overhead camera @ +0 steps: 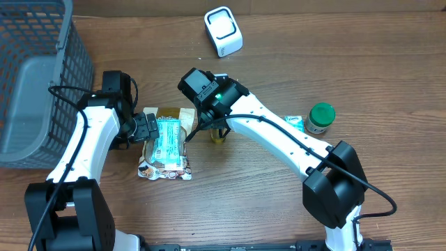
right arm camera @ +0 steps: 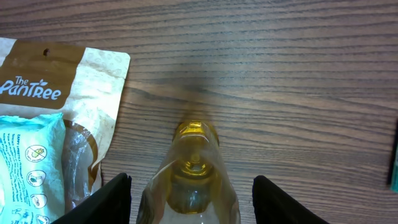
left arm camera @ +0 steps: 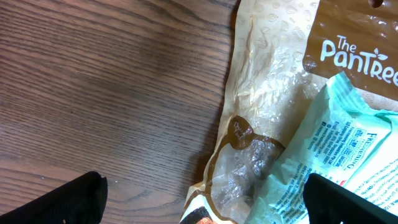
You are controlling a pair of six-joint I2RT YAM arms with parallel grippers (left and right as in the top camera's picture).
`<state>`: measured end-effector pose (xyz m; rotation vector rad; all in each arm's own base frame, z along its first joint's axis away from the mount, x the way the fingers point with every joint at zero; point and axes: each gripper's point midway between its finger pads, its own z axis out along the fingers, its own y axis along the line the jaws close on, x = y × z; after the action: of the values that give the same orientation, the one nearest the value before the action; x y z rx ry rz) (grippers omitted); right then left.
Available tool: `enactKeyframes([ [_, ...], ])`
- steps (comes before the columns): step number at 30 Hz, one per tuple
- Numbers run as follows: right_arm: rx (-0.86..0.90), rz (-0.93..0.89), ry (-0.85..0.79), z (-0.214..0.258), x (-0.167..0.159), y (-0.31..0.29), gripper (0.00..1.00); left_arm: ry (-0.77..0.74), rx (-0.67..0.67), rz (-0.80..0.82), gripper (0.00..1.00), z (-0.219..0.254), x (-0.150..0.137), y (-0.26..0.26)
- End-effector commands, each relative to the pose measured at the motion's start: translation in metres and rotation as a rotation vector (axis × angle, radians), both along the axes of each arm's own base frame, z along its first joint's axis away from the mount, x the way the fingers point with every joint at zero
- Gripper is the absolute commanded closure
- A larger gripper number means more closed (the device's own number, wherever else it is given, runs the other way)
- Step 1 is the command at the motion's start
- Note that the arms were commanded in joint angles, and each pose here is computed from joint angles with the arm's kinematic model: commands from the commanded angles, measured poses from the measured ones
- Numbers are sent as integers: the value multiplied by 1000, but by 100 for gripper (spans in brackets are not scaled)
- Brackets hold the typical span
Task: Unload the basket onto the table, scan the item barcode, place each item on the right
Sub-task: 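Move the right gripper left over the Vim bottle and lower it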
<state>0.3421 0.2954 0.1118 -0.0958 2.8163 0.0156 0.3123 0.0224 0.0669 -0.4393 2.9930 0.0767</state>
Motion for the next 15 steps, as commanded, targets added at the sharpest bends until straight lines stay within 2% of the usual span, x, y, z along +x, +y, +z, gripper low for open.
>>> enactKeyframes([
  [1, -12, 1, 8, -5, 0, -2, 40, -8, -6, -16, 0, 3, 4, -2],
  [15, -14, 1, 10, -6, 0, -2, 40, -8, -6, -16, 0, 3, 4, -3],
])
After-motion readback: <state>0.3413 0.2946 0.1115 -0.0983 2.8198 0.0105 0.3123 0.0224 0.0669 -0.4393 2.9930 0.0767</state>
